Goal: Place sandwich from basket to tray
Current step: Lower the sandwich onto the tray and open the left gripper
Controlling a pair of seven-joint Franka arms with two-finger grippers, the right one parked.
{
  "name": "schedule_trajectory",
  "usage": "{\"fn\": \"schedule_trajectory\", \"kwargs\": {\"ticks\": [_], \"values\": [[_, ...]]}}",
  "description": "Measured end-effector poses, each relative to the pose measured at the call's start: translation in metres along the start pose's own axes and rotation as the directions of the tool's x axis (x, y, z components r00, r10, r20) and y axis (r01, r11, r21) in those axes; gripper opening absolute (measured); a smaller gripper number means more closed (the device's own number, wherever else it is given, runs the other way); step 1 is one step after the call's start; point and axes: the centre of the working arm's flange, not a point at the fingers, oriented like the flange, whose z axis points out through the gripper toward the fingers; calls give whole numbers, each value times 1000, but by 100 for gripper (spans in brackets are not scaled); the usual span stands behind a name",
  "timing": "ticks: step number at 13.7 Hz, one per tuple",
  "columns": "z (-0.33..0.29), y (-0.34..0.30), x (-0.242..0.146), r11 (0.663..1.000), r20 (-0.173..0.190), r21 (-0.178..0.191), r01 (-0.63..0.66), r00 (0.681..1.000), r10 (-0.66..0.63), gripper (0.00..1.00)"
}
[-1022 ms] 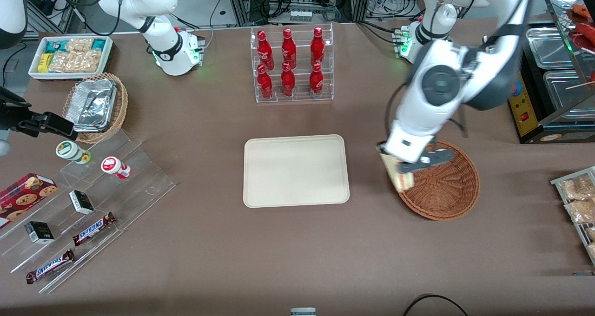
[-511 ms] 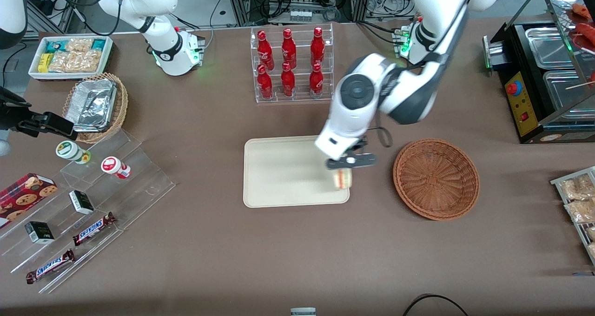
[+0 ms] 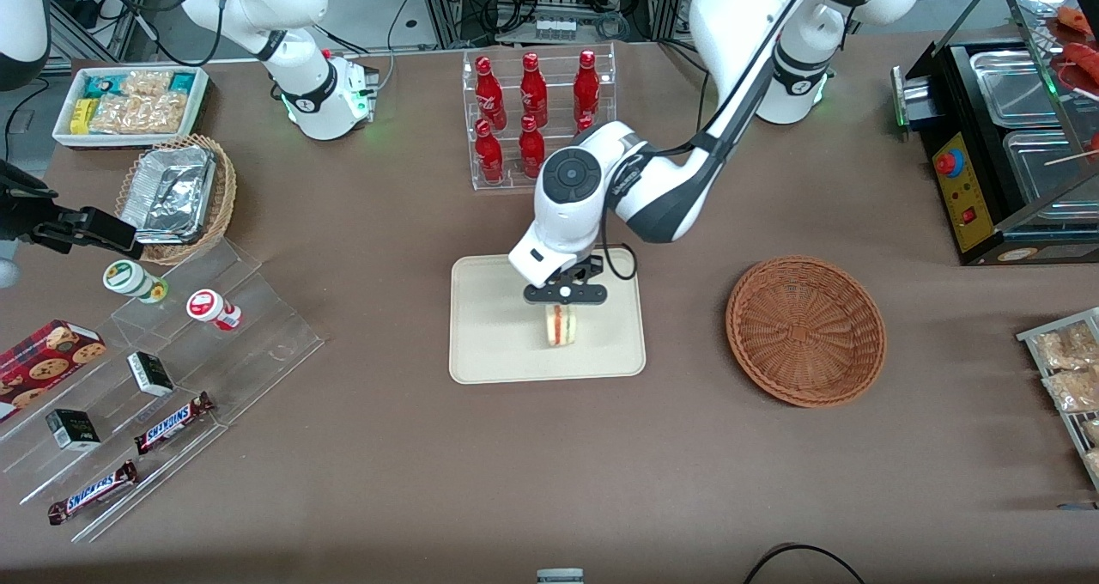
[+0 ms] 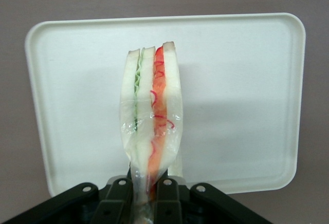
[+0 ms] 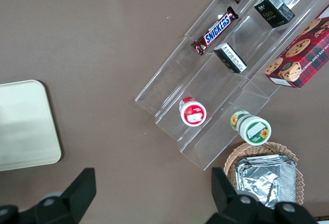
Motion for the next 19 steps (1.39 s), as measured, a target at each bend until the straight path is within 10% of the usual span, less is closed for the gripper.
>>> {"fn": "schedule_trajectory", "kwargs": {"ticks": [15,19], "values": [[66,5,-10,999,48,35,11,999,-12,15],[62,7,-8,1000,40,27,12,999,-13,52]]}}
